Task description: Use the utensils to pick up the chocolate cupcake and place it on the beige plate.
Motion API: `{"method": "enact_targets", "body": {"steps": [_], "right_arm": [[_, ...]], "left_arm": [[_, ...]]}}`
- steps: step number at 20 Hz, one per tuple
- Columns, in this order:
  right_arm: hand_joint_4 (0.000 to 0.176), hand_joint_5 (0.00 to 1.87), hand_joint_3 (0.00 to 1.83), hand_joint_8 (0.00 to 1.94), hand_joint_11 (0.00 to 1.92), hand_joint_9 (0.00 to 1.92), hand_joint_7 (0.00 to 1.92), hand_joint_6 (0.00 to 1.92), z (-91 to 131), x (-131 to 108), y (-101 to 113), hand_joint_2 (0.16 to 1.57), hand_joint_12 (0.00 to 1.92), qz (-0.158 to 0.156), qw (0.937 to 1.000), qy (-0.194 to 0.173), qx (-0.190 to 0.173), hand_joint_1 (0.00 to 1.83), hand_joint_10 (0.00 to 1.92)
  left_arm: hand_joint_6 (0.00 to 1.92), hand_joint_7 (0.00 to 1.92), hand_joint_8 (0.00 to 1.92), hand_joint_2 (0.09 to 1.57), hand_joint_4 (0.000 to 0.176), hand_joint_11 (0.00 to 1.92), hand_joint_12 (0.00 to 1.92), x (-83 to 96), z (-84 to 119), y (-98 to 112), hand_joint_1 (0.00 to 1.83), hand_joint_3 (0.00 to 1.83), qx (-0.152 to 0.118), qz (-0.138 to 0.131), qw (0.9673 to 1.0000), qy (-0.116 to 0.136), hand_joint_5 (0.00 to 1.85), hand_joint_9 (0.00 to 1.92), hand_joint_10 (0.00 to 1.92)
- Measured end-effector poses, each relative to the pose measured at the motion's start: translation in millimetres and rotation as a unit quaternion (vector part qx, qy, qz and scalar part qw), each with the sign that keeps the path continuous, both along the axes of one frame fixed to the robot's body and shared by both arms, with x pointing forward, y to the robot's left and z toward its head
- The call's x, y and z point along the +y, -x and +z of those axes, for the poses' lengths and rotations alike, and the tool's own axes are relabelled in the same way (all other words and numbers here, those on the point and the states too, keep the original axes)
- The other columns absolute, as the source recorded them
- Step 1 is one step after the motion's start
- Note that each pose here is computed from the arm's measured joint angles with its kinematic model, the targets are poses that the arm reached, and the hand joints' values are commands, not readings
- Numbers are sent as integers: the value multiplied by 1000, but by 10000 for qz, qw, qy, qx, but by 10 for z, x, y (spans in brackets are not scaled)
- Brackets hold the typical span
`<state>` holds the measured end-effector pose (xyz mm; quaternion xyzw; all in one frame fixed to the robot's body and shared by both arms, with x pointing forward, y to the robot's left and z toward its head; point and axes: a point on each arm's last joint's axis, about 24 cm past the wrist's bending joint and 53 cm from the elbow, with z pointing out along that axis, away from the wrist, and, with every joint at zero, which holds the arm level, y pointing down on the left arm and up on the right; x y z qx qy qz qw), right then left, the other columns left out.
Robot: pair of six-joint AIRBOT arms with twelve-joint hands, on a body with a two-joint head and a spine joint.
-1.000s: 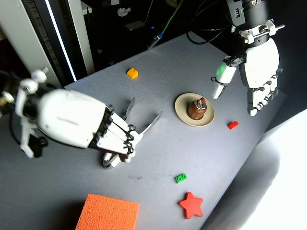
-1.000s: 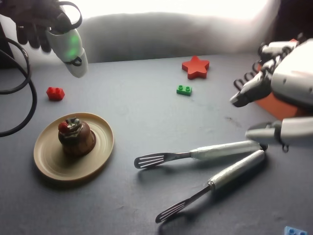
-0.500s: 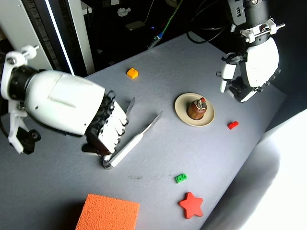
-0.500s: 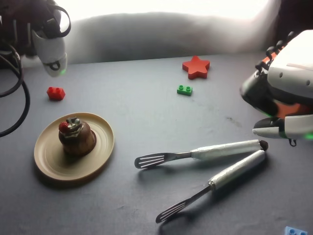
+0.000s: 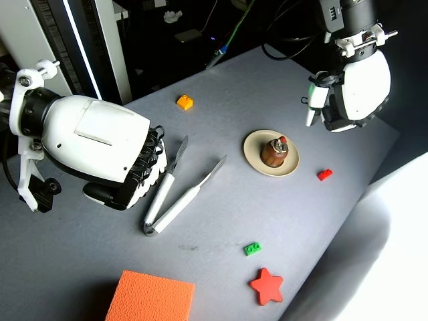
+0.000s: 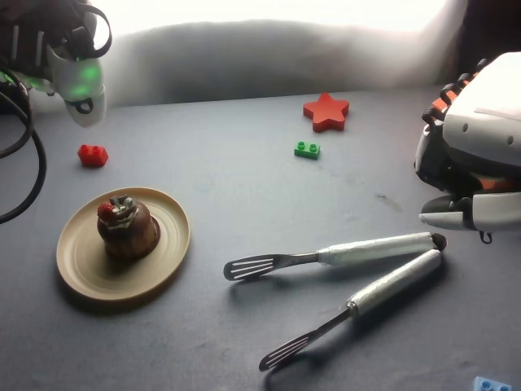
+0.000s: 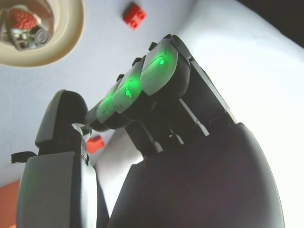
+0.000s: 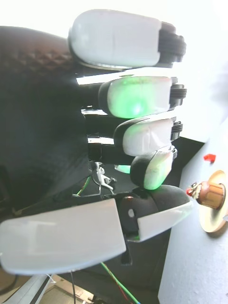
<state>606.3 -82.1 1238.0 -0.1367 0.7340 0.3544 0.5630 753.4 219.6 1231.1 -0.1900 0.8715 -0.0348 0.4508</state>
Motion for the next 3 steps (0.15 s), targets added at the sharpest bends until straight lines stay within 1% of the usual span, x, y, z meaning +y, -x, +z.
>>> {"method": "enact_targets", "body": {"steps": [3], "right_arm": [[0,1216,0,1941,1594,1456,1329,1921,-15,6,4,1307,1921,10,10000,19,24,800,1921]], "left_arm": [[1921,1291,1921,1300,0,1374,1921,8,-5,-1,803,12,-39,-19,9999,-128,1178,1363,1921]]}}
